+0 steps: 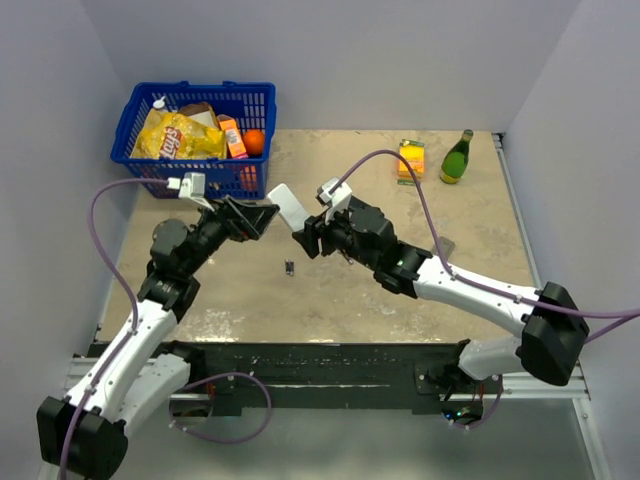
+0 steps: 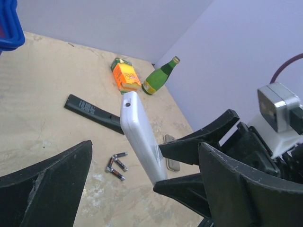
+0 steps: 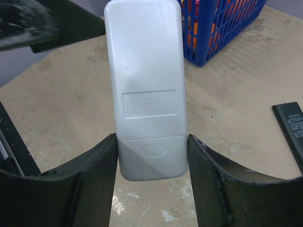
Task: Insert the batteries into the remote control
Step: Pick up the remote control from the center of the board.
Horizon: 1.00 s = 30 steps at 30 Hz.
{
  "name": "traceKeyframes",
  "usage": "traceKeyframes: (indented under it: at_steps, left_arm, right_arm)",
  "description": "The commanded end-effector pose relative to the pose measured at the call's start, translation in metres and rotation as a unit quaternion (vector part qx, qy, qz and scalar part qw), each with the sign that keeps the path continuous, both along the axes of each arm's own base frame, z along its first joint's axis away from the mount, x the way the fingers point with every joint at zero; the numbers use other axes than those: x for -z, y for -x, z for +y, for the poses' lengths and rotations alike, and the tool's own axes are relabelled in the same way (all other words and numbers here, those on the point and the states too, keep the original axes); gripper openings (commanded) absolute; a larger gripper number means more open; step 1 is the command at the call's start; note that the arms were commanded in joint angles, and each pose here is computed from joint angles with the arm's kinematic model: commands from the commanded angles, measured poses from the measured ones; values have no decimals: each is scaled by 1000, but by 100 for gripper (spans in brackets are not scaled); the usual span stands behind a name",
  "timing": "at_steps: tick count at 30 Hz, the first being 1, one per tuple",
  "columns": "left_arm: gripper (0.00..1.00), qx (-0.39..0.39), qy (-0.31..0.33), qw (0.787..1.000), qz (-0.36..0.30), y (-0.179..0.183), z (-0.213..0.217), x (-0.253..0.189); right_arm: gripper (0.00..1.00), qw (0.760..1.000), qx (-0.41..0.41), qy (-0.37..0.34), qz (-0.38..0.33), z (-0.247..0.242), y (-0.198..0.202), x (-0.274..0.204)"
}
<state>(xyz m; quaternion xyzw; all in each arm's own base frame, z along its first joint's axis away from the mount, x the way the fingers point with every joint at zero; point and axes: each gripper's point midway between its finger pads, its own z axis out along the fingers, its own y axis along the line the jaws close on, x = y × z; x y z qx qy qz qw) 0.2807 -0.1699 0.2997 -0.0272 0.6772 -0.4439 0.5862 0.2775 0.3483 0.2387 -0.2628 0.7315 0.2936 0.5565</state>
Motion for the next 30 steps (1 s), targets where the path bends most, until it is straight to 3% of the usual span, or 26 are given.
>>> traceKeyframes:
  at_steps: [1,12,19,22,30]
  left_arm:
    - [95,27,13,1000,-8,-9,-11,-19]
    - [83,80,22,997,-4,-16,-33,-24]
    - [72,60,59,996,0,-17,-27,-26]
    - [64,53,73,996,-6,-17,-25,-28]
    - [23,57,62,996,-17,-13,-25,-33]
  right_arm:
    - [15,997,-10,-74,-37,4,5,-47]
    - [15,993,-31,-101,-43,11,11,-57]
    - [15,993,-42,-102,-39,20,12,-51]
    - [15,993,-45,-100,-36,25,11,-48]
    - [17,993,-45,-103,-27,28,11,-43]
